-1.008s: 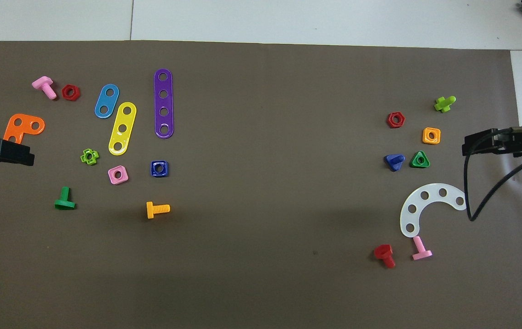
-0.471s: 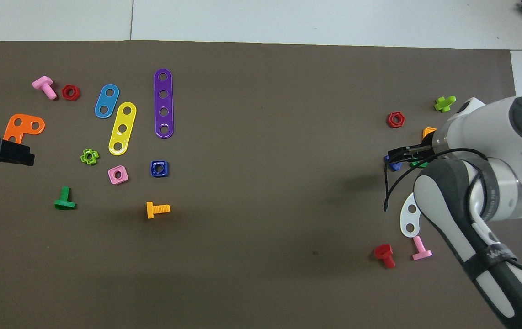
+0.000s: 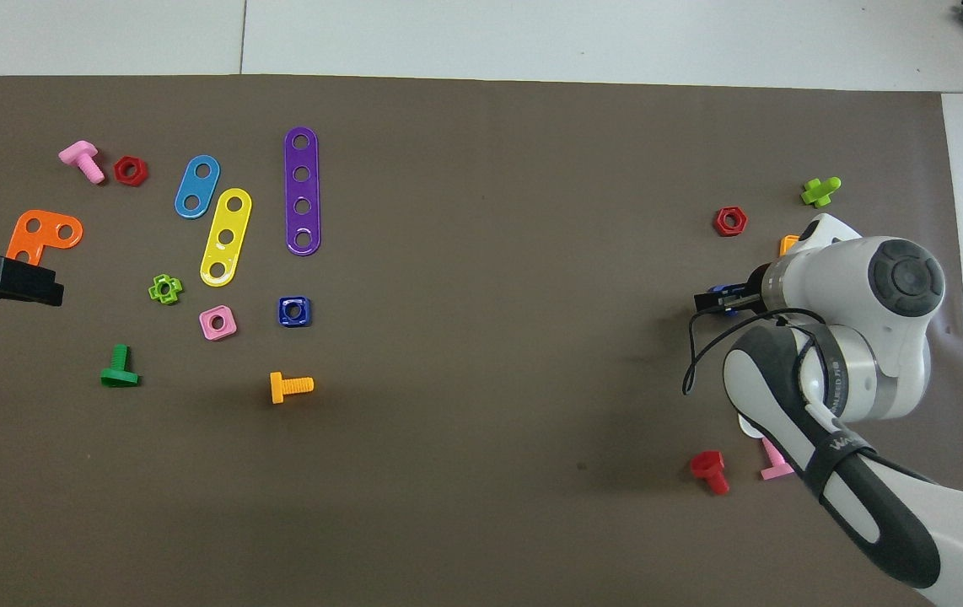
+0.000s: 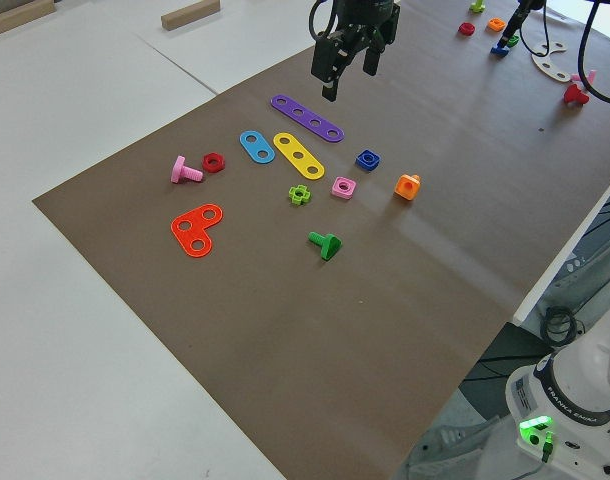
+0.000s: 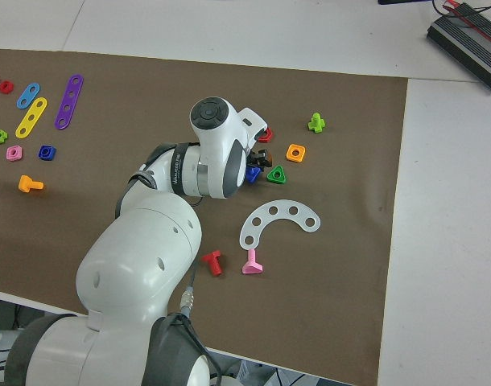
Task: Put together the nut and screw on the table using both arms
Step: 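Close the right gripper on the blue screw and lift it, then carry the blue screw to the table centre and set it down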
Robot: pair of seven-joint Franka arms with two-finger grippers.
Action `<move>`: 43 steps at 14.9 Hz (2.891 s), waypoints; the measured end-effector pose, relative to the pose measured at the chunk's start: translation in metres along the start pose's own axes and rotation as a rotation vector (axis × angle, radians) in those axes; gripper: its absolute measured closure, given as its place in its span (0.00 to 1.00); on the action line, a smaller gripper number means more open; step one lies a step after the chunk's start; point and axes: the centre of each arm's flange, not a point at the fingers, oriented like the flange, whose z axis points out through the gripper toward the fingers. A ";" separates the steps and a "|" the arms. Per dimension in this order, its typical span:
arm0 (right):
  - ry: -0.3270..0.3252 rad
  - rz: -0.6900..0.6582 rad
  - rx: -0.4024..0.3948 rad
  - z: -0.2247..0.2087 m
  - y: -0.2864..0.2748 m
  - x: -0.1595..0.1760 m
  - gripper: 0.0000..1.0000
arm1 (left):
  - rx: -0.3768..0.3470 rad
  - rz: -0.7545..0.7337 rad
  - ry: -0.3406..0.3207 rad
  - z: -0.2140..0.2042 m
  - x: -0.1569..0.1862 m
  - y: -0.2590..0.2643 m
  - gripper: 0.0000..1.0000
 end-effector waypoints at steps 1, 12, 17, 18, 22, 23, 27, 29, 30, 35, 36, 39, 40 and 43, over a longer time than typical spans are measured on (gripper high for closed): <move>0.001 -0.008 0.000 0.001 0.000 0.000 0.13 | 0.000 0.000 0.000 0.000 0.000 0.000 0.00; 0.017 -0.027 -0.006 0.008 0.009 0.000 0.52 | 0.000 0.000 0.000 0.000 0.000 0.000 0.00; 0.019 -0.027 -0.006 0.008 0.010 0.000 0.81 | 0.000 0.000 0.000 0.000 0.000 0.000 0.00; 0.019 -0.026 -0.006 0.008 0.010 0.000 0.81 | 0.000 0.000 0.000 0.000 0.000 0.000 0.00; 0.022 -0.017 -0.001 0.006 0.009 0.002 0.81 | 0.000 0.000 0.000 0.000 0.000 0.000 0.00; 0.017 -0.009 0.009 0.002 0.008 0.005 0.81 | 0.000 0.000 0.000 0.000 0.000 0.000 0.00; -0.013 0.088 0.062 -0.070 -0.004 0.047 0.81 | 0.000 0.000 0.000 0.000 0.000 0.000 0.00; -0.006 0.135 0.075 -0.119 -0.029 0.068 0.81 | 0.000 0.000 0.000 0.000 0.000 0.000 0.00; 0.011 0.153 0.080 -0.135 -0.050 0.077 0.81 | 0.000 0.000 0.000 0.000 0.000 0.000 0.00; 0.063 0.244 0.070 -0.144 -0.212 0.088 0.81 | 0.000 0.000 0.000 0.000 0.000 0.000 0.00; 0.066 0.273 0.075 -0.138 -0.240 0.091 0.81 | 0.000 0.000 0.000 0.000 0.000 0.000 0.00; 0.078 0.310 0.094 -0.114 -0.301 0.098 0.81 | 0.000 0.003 0.000 0.000 0.000 0.002 0.00; 0.075 0.313 0.083 -0.101 -0.316 0.096 0.81 | 0.000 0.003 0.000 0.000 0.000 0.002 0.00; 0.087 0.336 0.033 -0.057 -0.359 0.086 0.81 | 0.000 0.005 0.002 -0.001 0.000 0.003 0.00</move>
